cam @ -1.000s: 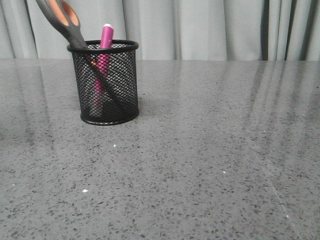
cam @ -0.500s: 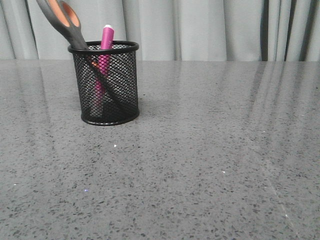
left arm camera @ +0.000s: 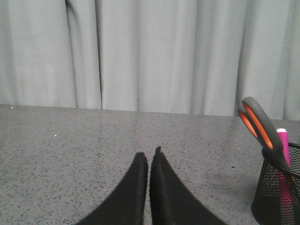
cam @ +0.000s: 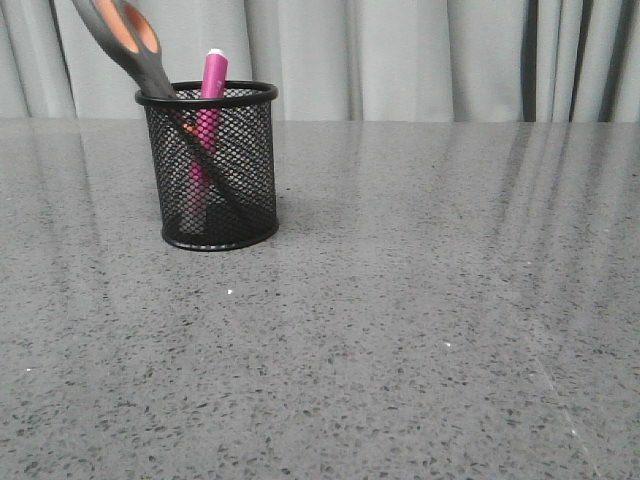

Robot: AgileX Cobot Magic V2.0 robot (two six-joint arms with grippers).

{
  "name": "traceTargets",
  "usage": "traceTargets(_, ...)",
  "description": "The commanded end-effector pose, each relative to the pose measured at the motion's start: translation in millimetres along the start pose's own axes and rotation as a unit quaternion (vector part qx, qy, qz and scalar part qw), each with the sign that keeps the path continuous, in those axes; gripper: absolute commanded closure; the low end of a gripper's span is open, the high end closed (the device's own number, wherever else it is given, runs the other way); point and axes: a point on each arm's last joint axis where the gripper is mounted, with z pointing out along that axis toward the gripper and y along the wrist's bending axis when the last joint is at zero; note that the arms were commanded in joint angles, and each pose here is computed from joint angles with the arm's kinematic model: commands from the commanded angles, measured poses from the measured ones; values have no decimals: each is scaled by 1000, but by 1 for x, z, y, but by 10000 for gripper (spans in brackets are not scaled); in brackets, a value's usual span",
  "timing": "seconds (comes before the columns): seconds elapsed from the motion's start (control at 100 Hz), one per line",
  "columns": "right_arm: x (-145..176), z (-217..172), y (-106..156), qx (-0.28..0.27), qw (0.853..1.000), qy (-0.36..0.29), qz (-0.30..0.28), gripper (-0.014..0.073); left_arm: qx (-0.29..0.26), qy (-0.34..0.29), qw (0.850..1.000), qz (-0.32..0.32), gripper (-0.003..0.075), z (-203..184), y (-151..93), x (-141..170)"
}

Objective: Put pen and scissors into bin

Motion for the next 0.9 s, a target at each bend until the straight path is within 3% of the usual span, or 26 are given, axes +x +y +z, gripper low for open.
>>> traceTargets(0.0, -13, 1, 2, -10, 999, -38, -5, 663, -18, -29, 999, -11, 741, 0, 3, -12)
traceTargets(0.71, -13, 1, 2, -10, 999, -38, -5, 663, -17, -30, 999, -10, 742, 0, 3, -11)
traceTargets(0.89, -13, 1, 2, -10, 999, -38, -5, 663, -59, -22, 998, -27, 742, 2, 12, -1)
